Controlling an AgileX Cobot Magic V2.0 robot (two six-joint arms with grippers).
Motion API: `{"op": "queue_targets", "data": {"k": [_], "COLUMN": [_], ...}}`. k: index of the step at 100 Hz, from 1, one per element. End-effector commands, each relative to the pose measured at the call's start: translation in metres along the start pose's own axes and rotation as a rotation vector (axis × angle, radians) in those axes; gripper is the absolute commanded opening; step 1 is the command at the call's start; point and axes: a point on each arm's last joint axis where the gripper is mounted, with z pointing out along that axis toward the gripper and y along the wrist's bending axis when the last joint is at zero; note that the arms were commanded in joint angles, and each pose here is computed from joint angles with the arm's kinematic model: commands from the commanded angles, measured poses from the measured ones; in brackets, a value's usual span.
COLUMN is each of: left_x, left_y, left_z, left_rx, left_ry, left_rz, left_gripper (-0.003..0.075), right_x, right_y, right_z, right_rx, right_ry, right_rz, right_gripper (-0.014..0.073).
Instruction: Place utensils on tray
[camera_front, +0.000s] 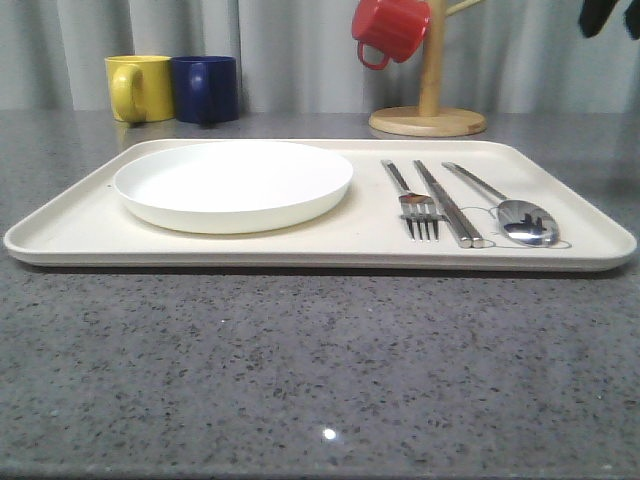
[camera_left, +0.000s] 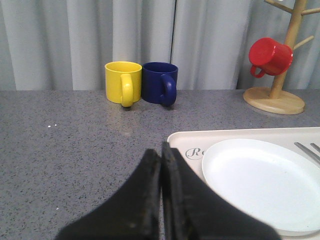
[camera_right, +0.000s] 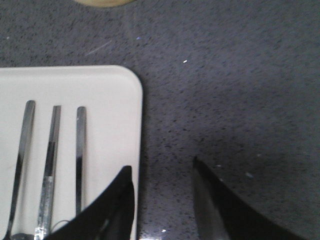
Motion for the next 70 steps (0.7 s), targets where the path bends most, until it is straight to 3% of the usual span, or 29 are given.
{"op": "queue_targets", "data": {"k": [1,41,70], "left_x": [-0.015,-0.015,-0.015], "left_y": [0.001,0.001,0.001], "left_z": [-0.001,-0.001,-0.001], "left_rx": [-0.016,-0.016,-0.016], "left_ry": [-0.088,-0.088,-0.088], "left_rz": [-0.012,-0.012,-0.012], "left_gripper": [-0.0018,-0.0018,-0.0018], "right_x": [-0.006,0.081,0.147], "right_y": [-0.014,-0.045,-0.054], "right_z": [-0.037,-0.077,-0.096], "right_rx": [0.017,-0.014,-0.103], "right_ry": [-0.164,-0.376,-0.626], "right_rz": [-0.018,-0.017,-0.031], "right_gripper": [0.0301,0.0301,0.0301]}}
